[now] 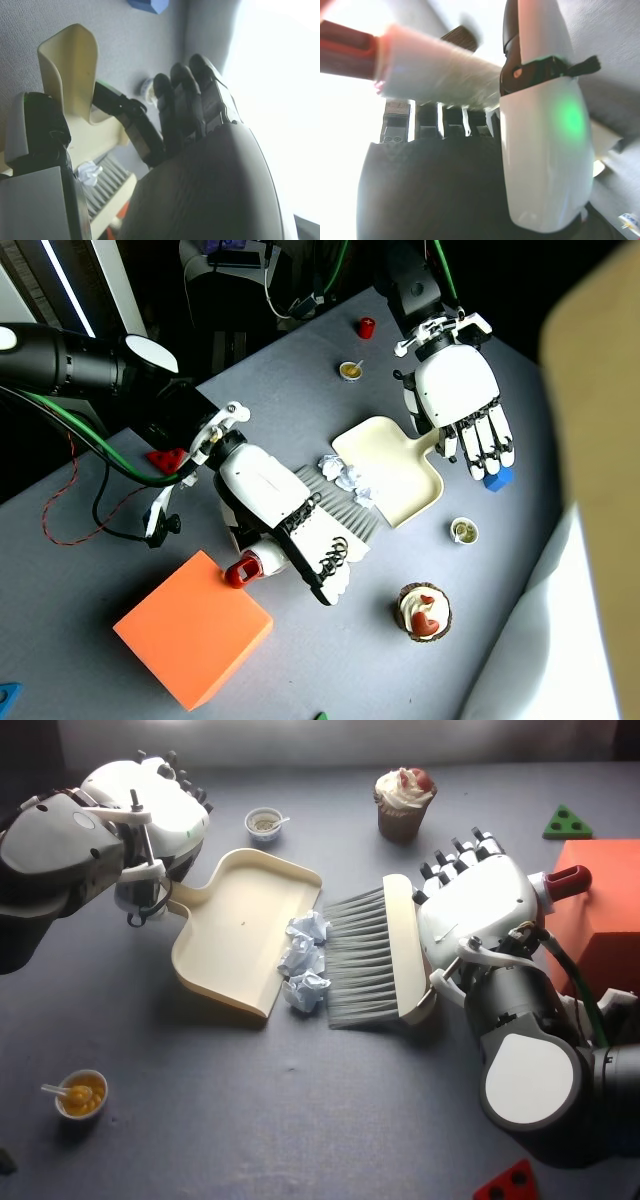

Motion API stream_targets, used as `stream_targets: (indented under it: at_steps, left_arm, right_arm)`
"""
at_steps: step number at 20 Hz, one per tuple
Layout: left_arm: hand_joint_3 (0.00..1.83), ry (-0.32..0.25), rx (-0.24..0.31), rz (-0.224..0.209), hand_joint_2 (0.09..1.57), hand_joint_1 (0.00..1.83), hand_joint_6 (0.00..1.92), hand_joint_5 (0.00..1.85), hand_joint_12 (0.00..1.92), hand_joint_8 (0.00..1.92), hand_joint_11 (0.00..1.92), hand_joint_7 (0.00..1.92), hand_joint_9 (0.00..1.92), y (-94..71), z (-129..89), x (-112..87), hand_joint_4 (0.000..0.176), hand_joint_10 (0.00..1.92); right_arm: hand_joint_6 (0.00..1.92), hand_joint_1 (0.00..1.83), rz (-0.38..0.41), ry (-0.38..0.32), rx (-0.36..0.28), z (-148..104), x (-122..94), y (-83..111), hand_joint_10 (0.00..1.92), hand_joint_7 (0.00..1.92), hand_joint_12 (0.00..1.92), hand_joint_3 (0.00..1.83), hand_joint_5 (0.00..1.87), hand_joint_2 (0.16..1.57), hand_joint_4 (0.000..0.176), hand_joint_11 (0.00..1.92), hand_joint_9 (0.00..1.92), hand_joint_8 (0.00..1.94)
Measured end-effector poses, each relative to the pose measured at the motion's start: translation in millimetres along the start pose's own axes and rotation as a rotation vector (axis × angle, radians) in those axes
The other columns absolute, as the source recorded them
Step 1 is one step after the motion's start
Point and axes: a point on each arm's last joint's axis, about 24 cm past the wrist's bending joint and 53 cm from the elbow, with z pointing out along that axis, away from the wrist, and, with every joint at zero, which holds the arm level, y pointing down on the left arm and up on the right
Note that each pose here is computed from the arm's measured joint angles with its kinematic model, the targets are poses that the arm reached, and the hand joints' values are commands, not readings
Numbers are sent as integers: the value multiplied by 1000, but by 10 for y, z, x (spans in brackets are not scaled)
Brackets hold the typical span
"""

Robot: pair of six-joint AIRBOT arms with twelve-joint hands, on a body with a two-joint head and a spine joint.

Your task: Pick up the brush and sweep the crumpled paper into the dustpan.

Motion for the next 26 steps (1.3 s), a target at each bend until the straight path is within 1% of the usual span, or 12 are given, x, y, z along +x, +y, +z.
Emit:
stream_targets:
  at_steps: [1, 2, 7, 12, 13, 14, 15, 16, 18, 22, 25, 26]
  left_arm:
    - [0, 2, 0, 0, 1078, 1140, 827, 1071, 394, 1, 0, 343, 246, 3, -1, 12, 0, 1]
    - [1, 3, -1, -1, 1086, 1113, 862, 1051, 369, 0, 0, 342, 246, 5, -2, 19, 0, 0]
    - [1, 5, 1, 0, 1091, 1118, 880, 1040, 377, 1, 0, 328, 235, 3, -2, 27, 0, 1]
    - [0, 5, 0, 0, 1086, 1142, 857, 1052, 360, 2, 0, 339, 239, 10, 0, 25, 0, 1]
    - [0, 5, 0, -1, 1085, 1132, 857, 1053, 352, 2, 0, 334, 237, 11, 0, 24, 0, 0]
    - [0, 5, 0, -1, 1085, 1132, 857, 1053, 352, 2, 0, 334, 237, 11, 0, 24, 0, 0]
    - [0, 5, 0, 0, 1082, 1111, 846, 1061, 373, 4, 13, 344, 249, 11, 0, 24, 0, 4]
    - [0, 5, 0, 0, 1081, 1108, 843, 1063, 375, 4, 10, 347, 256, 11, 0, 24, 0, 5]
    - [2, 5, -1, -1, 1093, 1113, 891, 1033, 404, 0, 9, 309, 231, 11, 0, 24, 0, 0]
    - [0, 2, -3, -1, 1081, 1119, 845, 1062, 458, 1, 37, 334, 251, 20, 3, 10, 0, 1]
    - [1, 0, -5, -3, 1084, 1124, 855, 1055, 461, 3, 8, 334, 251, 29, 6, -1, 0, 6]
    - [2, -2, -5, -2, 1090, 1112, 879, 1040, 466, 2, 6, 327, 249, 31, 8, -11, 0, 3]
  right_arm:
    - [16, 1253, -3, -7, 1, 10, -15, -7, 14, 287, 19, 0, 316, 931, 0, 298, 285, 15]
    - [17, 1250, -2, -7, 2, 13, -17, -13, 15, 291, 21, 0, 323, 929, 0, 302, 291, 15]
    - [0, 1247, 22, -1, 11, 42, -60, -42, 2, 303, 16, 0, 345, 948, 0, 307, 294, 5]
    - [4, 1245, 52, -34, 25, 95, -256, -99, 5, 305, 21, 1, 356, 952, 0, 321, 305, 4]
    - [13, 1268, 51, -35, 25, 96, -258, -101, 20, 482, 58, 0, 472, 946, 0, 422, 465, 18]
    - [13, 1268, 53, -31, 27, 96, -250, -105, 20, 482, 58, 0, 472, 946, 0, 422, 465, 18]
    - [9, 1305, 55, -27, 25, 97, -240, -102, 22, 821, 123, 0, 675, 939, 0, 577, 808, 15]
    - [8, 1308, 55, -27, 25, 97, -240, -100, 18, 851, 127, 1, 702, 941, 0, 587, 849, 10]
    - [0, 1295, 57, -20, 28, 97, -221, -109, 7, 828, 119, 0, 667, 936, 0, 566, 834, 0]
    - [3, 1289, 53, -13, 25, 90, -184, -103, 10, 800, 125, 0, 673, 918, 0, 579, 799, 5]
    - [9, 1302, 51, -17, 25, 94, -193, -107, 8, 797, 108, 0, 679, 897, 0, 542, 780, 10]
    - [1, 1280, 51, -16, 25, 94, -193, -106, 1, 760, 91, 1, 637, 923, 0, 505, 740, 1]
